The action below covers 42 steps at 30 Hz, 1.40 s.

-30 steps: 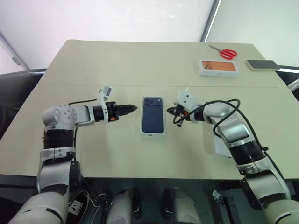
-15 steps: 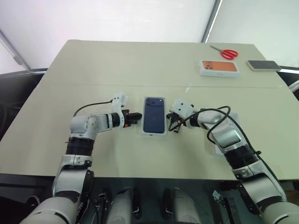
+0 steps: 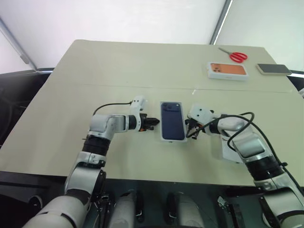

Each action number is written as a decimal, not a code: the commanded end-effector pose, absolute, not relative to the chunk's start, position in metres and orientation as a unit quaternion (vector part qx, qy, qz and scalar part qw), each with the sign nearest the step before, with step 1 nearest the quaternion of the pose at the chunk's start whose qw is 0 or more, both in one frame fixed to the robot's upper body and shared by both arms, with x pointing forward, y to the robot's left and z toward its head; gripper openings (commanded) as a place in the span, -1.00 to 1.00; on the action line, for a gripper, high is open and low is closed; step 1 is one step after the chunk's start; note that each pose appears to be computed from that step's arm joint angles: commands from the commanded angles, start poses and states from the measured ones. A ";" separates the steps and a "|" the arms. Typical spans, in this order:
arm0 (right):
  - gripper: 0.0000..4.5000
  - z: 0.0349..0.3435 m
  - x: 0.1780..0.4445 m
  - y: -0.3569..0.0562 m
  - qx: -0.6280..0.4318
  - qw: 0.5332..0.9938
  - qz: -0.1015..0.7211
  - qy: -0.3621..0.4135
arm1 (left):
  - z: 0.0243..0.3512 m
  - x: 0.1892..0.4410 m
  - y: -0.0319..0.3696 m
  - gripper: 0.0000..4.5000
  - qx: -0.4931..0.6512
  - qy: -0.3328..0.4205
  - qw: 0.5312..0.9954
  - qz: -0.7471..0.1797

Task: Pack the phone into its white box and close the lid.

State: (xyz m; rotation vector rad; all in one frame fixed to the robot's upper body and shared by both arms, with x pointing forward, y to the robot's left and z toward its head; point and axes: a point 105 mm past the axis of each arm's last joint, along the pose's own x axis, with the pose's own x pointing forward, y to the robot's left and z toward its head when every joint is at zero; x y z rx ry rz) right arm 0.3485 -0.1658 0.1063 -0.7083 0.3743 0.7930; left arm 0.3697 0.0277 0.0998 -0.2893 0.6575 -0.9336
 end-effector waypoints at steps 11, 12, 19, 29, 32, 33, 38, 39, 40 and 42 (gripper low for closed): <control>-1.00 0.107 0.335 -0.212 -0.350 0.855 0.323 0.207 | 0.104 0.350 -0.040 -0.98 -0.104 0.300 0.782 -0.537; -1.00 0.106 0.334 -0.215 -0.355 0.853 0.319 0.211 | 0.103 0.349 -0.042 -0.98 -0.099 0.299 0.782 -0.538; -1.00 0.102 0.324 -0.232 -0.363 0.850 0.304 0.229 | 0.101 0.353 -0.049 -0.98 -0.084 0.291 0.783 -0.543; -1.00 0.102 0.323 -0.237 -0.366 0.851 0.297 0.234 | 0.103 0.357 -0.043 -0.98 -0.083 0.286 0.784 -0.544; -1.00 0.102 0.323 -0.237 -0.368 0.849 0.298 0.235 | 0.101 0.356 -0.042 -0.98 -0.080 0.286 0.785 -0.543; -1.00 0.101 0.323 -0.237 -0.368 0.848 0.299 0.236 | 0.099 0.356 -0.040 -0.98 -0.071 0.286 0.787 -0.542; -1.00 0.098 0.315 -0.248 -0.376 0.837 0.301 0.260 | 0.099 0.365 -0.024 -0.98 -0.073 0.283 0.802 -0.521; -1.00 0.099 0.313 -0.250 -0.380 0.833 0.303 0.264 | 0.102 0.365 -0.021 -0.98 -0.079 0.281 0.802 -0.522; -1.00 0.099 0.312 -0.251 -0.382 0.832 0.303 0.265 | 0.104 0.365 -0.019 -0.98 -0.084 0.278 0.802 -0.522; -1.00 0.101 0.309 -0.255 -0.385 0.828 0.306 0.270 | 0.106 0.365 -0.015 -0.98 -0.082 0.275 0.804 -0.521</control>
